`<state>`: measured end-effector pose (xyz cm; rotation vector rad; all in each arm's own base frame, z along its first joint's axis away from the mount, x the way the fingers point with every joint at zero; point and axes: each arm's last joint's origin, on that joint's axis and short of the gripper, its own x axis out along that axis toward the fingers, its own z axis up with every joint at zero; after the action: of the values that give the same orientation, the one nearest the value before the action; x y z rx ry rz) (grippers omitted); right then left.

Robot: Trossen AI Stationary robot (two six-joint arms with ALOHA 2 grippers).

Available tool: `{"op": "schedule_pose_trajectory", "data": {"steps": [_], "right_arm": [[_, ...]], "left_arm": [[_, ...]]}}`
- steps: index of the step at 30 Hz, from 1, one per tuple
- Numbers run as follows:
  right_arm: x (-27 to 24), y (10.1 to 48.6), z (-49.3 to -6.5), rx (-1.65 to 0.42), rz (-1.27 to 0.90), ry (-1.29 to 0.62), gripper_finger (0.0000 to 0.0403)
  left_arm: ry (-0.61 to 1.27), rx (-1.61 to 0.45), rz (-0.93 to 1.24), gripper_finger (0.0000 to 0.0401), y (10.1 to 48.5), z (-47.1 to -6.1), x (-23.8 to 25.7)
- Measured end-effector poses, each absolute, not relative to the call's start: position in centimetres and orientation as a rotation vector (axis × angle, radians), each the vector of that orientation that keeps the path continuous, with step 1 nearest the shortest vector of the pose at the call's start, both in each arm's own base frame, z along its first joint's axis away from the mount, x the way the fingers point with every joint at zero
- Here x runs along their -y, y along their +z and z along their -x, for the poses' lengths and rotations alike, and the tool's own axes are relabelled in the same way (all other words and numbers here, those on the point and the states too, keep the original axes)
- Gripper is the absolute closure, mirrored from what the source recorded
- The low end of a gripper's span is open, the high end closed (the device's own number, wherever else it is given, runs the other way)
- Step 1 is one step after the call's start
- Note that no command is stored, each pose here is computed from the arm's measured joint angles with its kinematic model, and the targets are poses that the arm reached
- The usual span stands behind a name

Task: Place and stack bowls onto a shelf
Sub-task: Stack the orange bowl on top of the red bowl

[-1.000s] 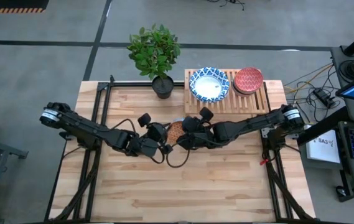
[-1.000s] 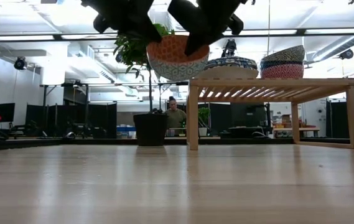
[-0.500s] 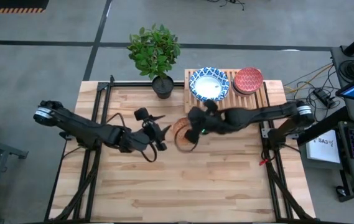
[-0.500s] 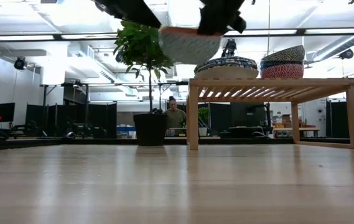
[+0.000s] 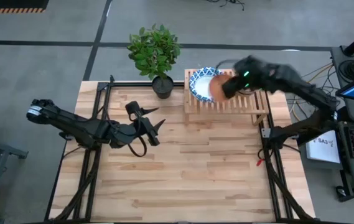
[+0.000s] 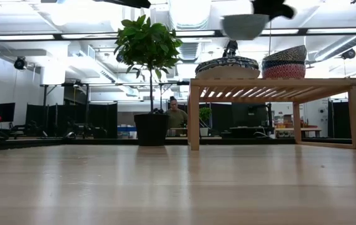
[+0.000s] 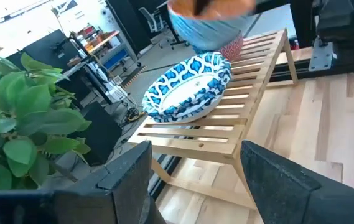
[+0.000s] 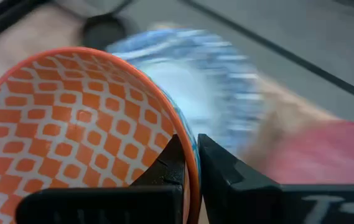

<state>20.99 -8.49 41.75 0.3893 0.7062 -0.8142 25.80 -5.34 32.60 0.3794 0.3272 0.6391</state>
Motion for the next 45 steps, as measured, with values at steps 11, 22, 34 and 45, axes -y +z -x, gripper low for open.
{"op": "schedule_pose_trajectory", "data": {"steps": [11, 22, 34, 45], "right_arm": [[13.1, 43.6, -13.3, -0.753, -0.553, -1.183, 0.0388], [15.0, 42.4, -13.6, -0.871, -0.557, -1.226, 0.0373], [15.2, 42.2, -13.7, -0.893, -0.522, -1.266, 0.0341], [14.5, 42.7, -12.8, -0.880, -0.505, -1.289, 0.0258]], "left_arm": [[0.633, -0.346, -0.390, 0.0173, 32.0, -26.3, 5.5], [0.632, -0.353, -0.394, 0.0179, 31.8, -26.5, 5.6], [0.634, -0.362, -0.382, 0.0184, 31.6, -26.4, 5.5], [0.640, -0.376, -0.357, 0.0185, 31.3, -26.3, 5.5]]}}
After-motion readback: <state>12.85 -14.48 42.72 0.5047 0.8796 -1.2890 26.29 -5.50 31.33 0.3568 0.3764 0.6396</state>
